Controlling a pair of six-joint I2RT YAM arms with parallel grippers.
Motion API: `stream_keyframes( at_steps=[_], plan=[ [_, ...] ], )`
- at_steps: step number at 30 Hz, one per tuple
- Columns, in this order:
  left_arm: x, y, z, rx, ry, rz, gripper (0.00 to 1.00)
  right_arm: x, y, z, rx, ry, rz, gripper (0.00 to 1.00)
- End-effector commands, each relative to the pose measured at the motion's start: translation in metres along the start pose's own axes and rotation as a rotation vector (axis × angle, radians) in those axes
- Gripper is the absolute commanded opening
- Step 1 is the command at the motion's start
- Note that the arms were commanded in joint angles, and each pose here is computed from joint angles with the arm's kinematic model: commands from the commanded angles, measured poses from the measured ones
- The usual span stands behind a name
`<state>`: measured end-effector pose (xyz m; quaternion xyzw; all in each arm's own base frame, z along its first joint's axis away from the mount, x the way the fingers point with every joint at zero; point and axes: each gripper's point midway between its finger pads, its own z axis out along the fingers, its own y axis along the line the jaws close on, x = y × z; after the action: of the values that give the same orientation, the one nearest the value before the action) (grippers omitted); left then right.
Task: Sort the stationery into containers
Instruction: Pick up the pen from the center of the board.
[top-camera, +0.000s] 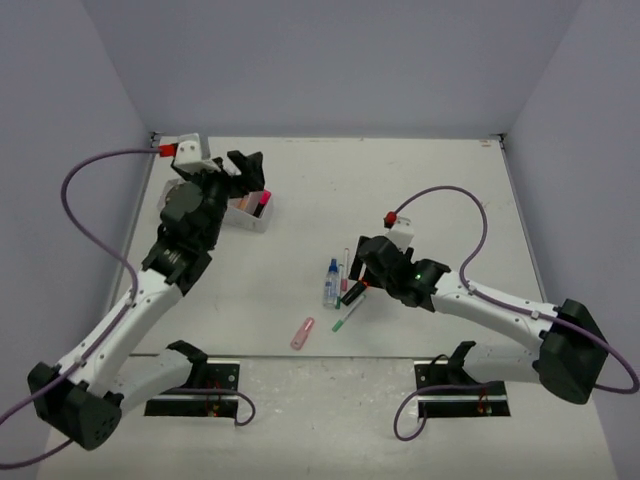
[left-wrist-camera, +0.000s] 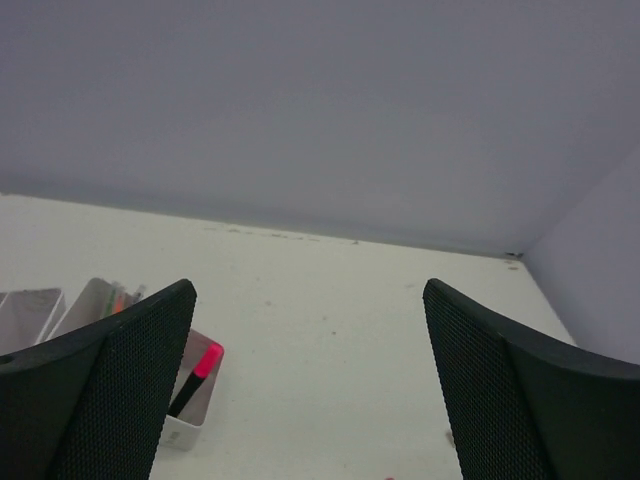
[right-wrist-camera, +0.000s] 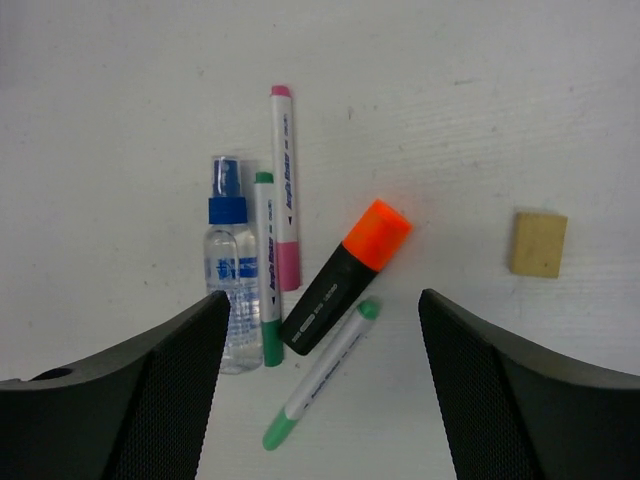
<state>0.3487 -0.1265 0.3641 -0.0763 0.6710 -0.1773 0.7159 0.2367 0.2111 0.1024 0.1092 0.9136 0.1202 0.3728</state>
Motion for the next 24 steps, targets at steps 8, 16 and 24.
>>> stream_keyframes(
  at_steps=[8,16,24],
  plan=[
    [0.085,0.028,-0.091,0.055,0.356,0.09,1.0,0.037,0.027,0.016,0.345,-0.002,0.214,0.5],
    [0.077,0.03,-0.11,0.092,0.333,0.098,1.0,0.055,0.024,0.029,0.395,0.026,0.212,0.4],
    [0.094,0.029,-0.11,0.107,0.379,0.101,1.0,0.06,0.016,0.035,0.425,0.018,0.214,0.36]
  ],
)
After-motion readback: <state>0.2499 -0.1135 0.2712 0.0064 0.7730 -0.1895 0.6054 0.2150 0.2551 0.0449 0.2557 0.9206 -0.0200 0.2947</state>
